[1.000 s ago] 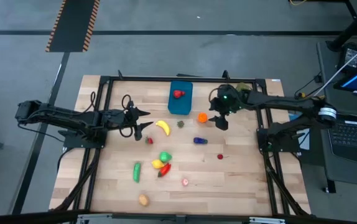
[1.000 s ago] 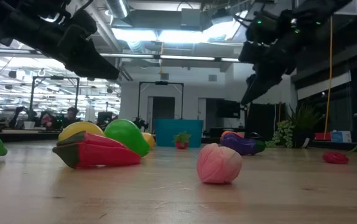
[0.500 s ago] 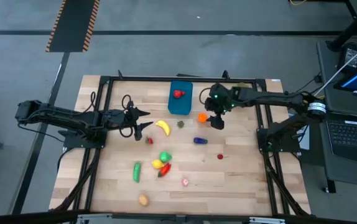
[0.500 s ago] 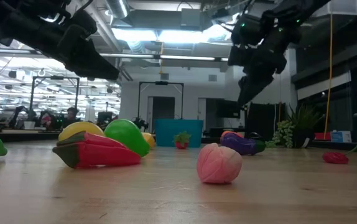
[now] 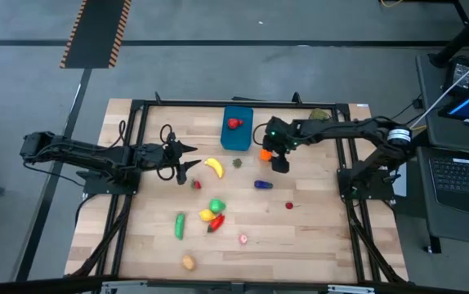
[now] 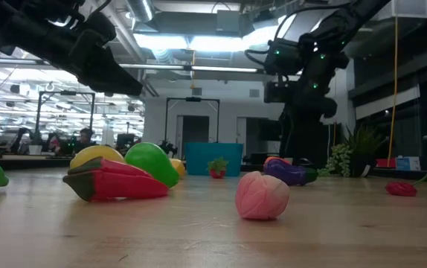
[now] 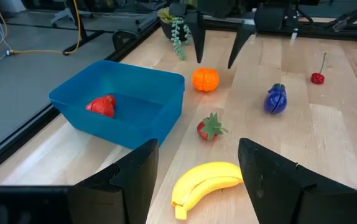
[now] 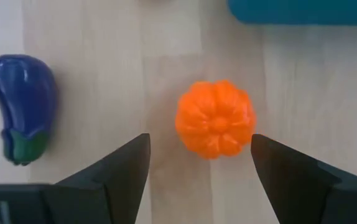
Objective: Pick and placing Produce into tupperware
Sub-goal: Put the tangerine into the blue bin
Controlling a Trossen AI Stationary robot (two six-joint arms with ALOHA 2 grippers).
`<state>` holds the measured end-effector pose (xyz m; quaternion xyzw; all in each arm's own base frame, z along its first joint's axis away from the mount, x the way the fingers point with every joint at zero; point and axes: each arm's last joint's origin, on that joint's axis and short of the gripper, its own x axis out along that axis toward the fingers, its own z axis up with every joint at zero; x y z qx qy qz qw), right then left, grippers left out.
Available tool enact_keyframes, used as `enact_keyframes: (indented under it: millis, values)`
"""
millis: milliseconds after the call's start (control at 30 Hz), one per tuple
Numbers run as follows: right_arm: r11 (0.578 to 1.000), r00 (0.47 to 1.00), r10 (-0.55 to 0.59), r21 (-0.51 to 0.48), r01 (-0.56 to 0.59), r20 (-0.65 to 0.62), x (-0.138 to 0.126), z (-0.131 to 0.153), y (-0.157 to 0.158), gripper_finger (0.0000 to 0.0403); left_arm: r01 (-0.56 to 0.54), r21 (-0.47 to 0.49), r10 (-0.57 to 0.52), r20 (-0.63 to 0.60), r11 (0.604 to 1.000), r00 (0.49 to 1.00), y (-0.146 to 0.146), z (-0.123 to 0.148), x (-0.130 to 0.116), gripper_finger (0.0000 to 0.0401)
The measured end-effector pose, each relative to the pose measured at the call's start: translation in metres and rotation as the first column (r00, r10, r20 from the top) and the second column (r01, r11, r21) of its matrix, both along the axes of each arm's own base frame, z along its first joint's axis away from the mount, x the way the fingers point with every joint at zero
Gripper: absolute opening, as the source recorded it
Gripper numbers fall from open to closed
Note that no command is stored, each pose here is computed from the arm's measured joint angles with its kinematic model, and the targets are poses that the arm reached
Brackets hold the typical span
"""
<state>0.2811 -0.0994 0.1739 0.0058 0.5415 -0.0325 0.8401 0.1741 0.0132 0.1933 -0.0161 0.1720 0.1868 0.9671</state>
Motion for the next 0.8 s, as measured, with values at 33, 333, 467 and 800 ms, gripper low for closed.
enact_keyframes:
  millis: [33, 333, 467, 800]
  values:
    - [1.0, 1.0, 0.0, 0.001, 0.0, -0.001, 0.001, -0.001, 0.0, 0.0278, 0.0, 0.0, 0.0, 0.0, 1.0, 1.0, 0.0, 0.0, 0.0, 0.0214]
    - [1.0, 1.0, 0.011, -0.003, -0.011, -0.003, 0.005, -0.008, -0.002, 0.0278, 0.0, 0.0, 0.0, 0.0, 1.0, 1.0, 0.0, 0.0, 0.0, 0.0214]
    - [1.0, 0.999, 0.023, -0.018, -0.022, 0.024, 0.007, -0.008, -0.003, 0.0278, 0.0, 0.0, 0.0, 0.0, 1.0, 1.0, 0.0, 0.0, 0.0, 0.0214]
    - [1.0, 0.999, 0.022, -0.018, -0.022, 0.025, 0.01, -0.012, -0.003, 0.0278, 0.0, 0.0, 0.0, 0.0, 1.0, 1.0, 0.0, 0.0, 0.0, 0.0214]
